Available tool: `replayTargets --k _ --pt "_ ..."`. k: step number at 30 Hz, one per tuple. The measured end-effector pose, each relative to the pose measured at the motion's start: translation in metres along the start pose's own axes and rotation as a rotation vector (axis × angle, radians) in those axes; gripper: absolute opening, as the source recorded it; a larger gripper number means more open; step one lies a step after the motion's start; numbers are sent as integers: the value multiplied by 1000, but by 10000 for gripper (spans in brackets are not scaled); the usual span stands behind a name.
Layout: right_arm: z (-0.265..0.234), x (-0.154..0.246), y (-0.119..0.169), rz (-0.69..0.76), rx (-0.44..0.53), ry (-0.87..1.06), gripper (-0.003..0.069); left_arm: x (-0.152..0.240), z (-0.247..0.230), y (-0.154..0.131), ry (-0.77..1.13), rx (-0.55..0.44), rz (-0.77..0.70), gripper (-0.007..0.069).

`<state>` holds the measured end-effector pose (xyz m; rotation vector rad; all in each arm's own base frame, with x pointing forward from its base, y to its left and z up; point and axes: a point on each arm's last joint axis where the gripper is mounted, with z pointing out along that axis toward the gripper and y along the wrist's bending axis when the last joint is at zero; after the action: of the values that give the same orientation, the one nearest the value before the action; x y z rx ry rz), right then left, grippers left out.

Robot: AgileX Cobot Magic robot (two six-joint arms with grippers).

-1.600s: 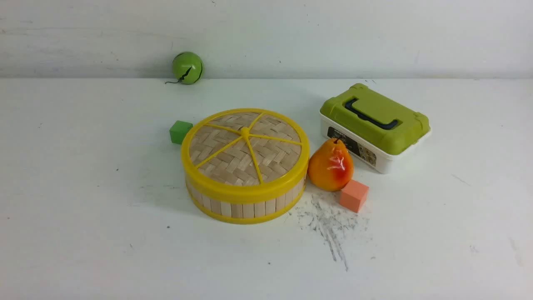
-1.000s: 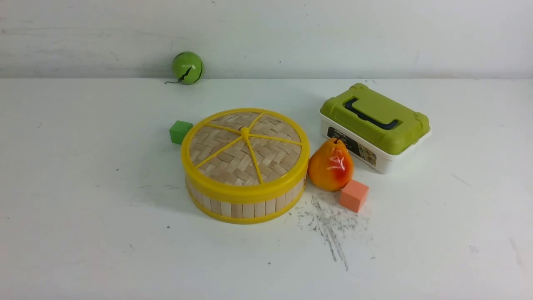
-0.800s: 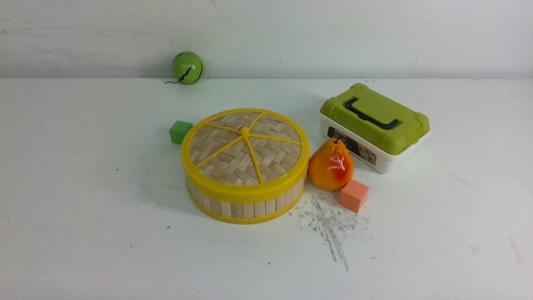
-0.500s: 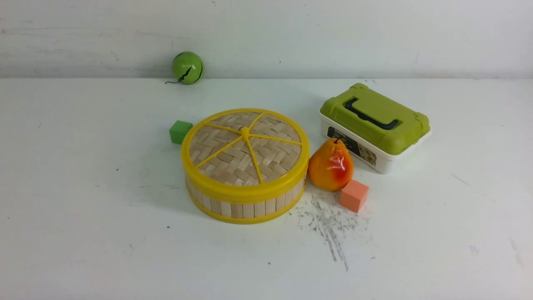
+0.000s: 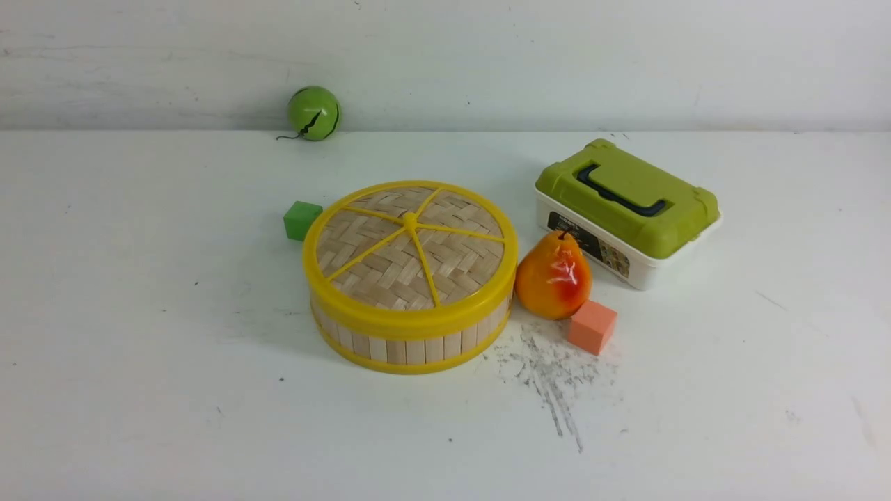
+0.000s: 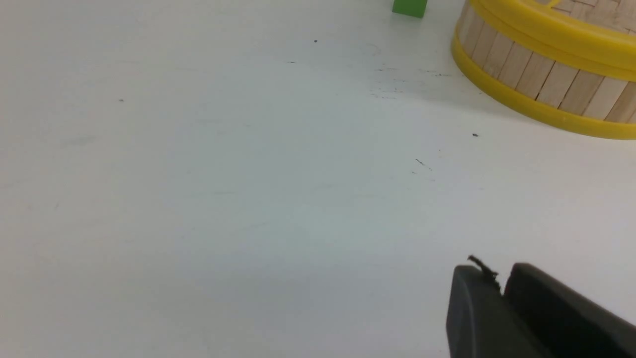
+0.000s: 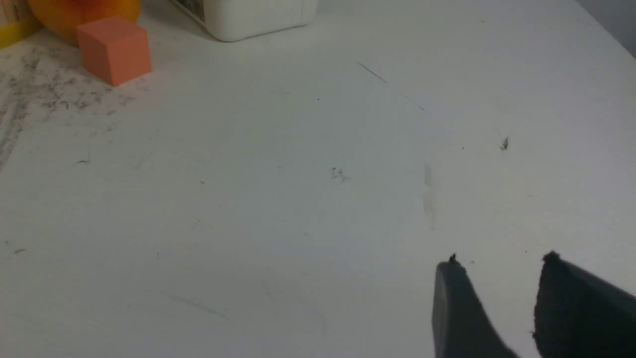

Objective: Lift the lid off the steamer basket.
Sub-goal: Use the left arm to lift the lid of the steamer

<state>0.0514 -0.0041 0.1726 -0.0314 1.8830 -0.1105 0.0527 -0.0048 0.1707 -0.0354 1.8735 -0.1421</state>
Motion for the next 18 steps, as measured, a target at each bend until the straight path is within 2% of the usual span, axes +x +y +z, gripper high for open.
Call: replayTargets --k 4,5,6,7,8,12,18 --pt "0 0 0 0 0 0 240 -7 0 -1 -65 19 0 86" --pt "0 0 0 0 0 0 240 -13 -1 -1 -137 44 2 89" --pt "0 0 0 0 0 0 240 -19 -2 -2 -216 20 0 91" --pt "0 0 0 0 0 0 240 -19 -2 -2 -216 20 0 91" --pt "0 0 0 0 0 0 240 -29 -5 -3 -327 29 1 92" --pt "0 0 0 0 0 0 240 -46 -13 -4 -526 47 3 93" --pt "0 0 0 0 0 0 240 -57 -20 -5 -679 62 2 95"
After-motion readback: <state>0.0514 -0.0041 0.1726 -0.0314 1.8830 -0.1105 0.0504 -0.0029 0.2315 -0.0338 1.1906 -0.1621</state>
